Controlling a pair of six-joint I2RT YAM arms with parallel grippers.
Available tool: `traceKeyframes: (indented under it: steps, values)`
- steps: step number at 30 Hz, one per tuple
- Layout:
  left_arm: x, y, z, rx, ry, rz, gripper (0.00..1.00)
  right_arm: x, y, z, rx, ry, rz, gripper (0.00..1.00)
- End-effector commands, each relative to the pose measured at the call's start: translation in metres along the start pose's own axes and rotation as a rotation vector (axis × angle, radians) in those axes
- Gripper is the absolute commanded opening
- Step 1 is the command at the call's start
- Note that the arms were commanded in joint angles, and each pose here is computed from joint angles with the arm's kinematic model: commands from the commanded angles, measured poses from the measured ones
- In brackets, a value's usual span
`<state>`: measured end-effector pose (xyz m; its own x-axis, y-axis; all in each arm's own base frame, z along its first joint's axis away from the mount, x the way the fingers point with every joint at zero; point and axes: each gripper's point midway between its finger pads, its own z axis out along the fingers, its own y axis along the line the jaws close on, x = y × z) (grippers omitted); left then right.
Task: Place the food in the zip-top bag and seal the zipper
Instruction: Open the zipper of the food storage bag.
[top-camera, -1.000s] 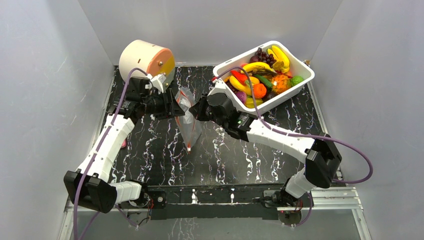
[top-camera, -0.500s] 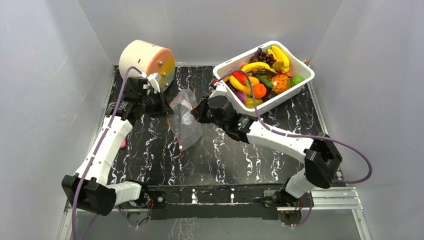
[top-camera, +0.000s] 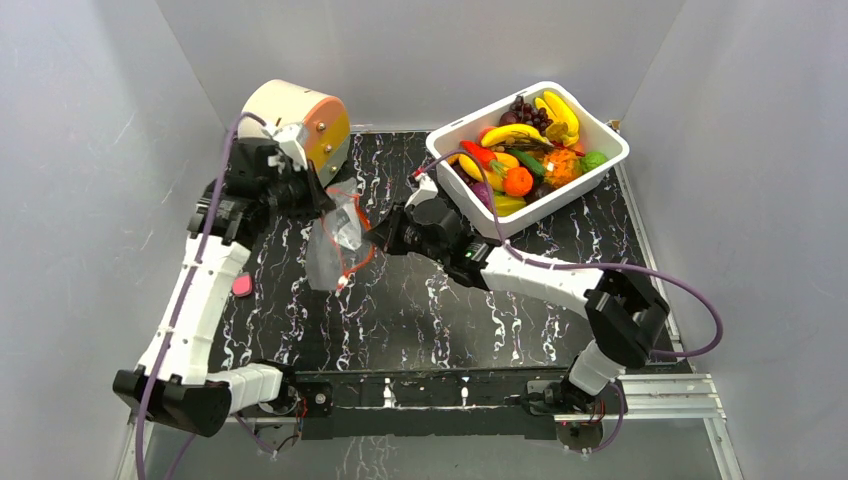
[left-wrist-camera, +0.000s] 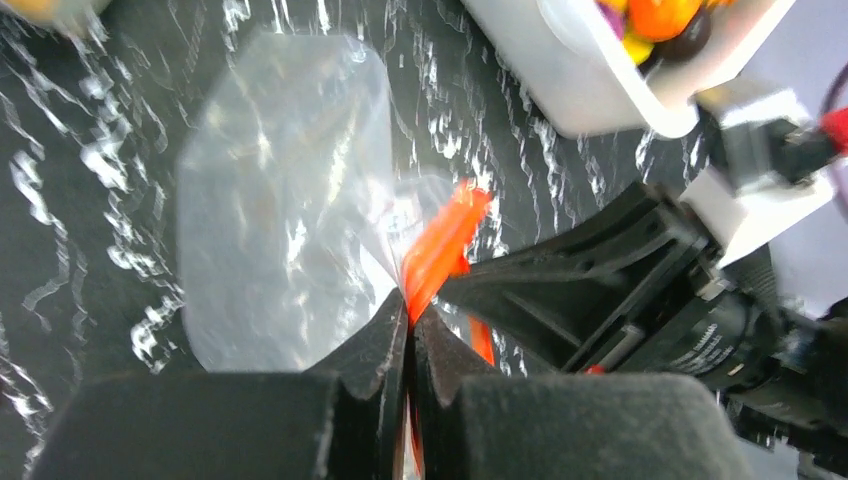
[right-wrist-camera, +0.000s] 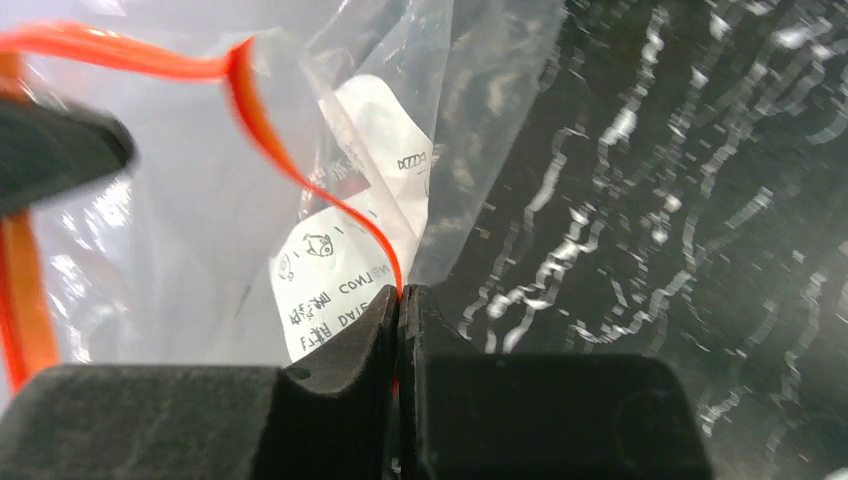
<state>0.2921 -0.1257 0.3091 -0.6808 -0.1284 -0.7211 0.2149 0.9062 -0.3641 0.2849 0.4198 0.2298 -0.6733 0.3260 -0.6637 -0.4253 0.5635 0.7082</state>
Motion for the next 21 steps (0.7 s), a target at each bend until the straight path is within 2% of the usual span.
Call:
traceKeyframes:
  steps: [1,3,5,9,11,16,21]
  values:
    - [0.076,0.011,0.050,0.057,0.227,-0.104,0.06,0.025,-0.055,0.004,0.172,0.032,-0.021,0.00]
    - [0.101,0.013,0.067,0.084,0.296,-0.142,0.20,0.033,-0.078,0.000,0.255,0.046,-0.053,0.00]
    - [0.107,0.013,0.074,0.095,0.315,-0.159,0.33,0.036,-0.091,-0.005,0.311,0.048,-0.073,0.00]
    - [0.088,0.004,0.065,0.125,0.257,-0.140,0.51,0.029,-0.092,-0.012,0.324,0.014,-0.076,0.00]
    - [0.077,-0.004,0.056,0.145,0.221,-0.123,0.58,0.025,-0.088,-0.013,0.312,0.002,-0.073,0.00]
    - [0.072,-0.003,0.045,0.106,0.171,-0.115,0.61,0.020,-0.078,-0.011,0.286,-0.008,-0.048,0.00]
    - [0.083,-0.009,0.046,0.106,0.199,-0.118,0.62,0.014,-0.069,-0.011,0.261,-0.023,-0.018,0.00]
